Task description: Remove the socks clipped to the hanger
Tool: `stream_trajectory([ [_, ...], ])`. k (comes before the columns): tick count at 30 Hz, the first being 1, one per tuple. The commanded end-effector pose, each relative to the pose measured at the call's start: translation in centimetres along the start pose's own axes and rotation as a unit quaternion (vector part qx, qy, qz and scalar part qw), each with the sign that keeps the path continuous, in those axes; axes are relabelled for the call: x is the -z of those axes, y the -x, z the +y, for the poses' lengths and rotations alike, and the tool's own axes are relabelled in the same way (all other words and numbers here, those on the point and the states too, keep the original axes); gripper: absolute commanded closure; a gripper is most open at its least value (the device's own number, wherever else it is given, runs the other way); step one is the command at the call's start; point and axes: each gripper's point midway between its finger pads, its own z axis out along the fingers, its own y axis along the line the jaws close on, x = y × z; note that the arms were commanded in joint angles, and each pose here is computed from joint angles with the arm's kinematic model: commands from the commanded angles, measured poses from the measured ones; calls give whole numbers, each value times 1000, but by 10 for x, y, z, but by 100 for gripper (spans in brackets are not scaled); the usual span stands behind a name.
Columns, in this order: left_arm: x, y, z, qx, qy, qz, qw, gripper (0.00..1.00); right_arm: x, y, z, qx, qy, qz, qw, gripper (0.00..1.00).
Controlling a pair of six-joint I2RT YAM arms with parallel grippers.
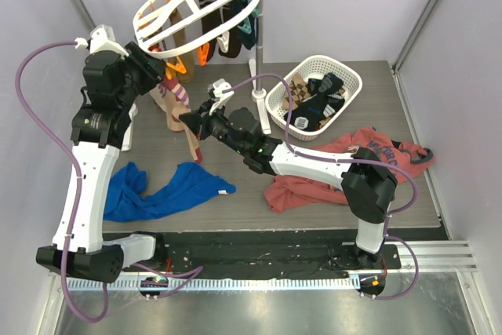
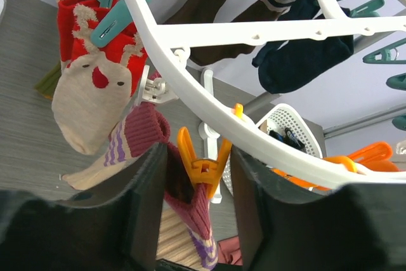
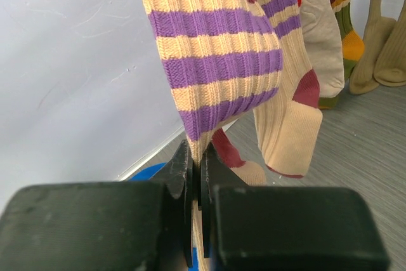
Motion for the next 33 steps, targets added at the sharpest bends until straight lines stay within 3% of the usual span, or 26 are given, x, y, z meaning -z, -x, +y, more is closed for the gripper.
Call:
stream_trajectory([
  [1,-6,12,-8,-2,-18,-26,999,57,5,50,25,-10,34,-60,998,99],
  [9,-4,18,-9,-8,-17,-33,999,100,6,46,23,-10,30,-56,998,99],
  [18,-1,19,-11,-13,-21,-29,999,100,33,55,0,-26,-30,-45,998,99],
  [23,2,18,-16,-31,-36,-24,999,100,70,68,-55,-19,-131,-33,991,99],
  [33,10,19,-28,-57,-76,-30,995,98,158,119,-215,-20,-338,-59,939,96],
])
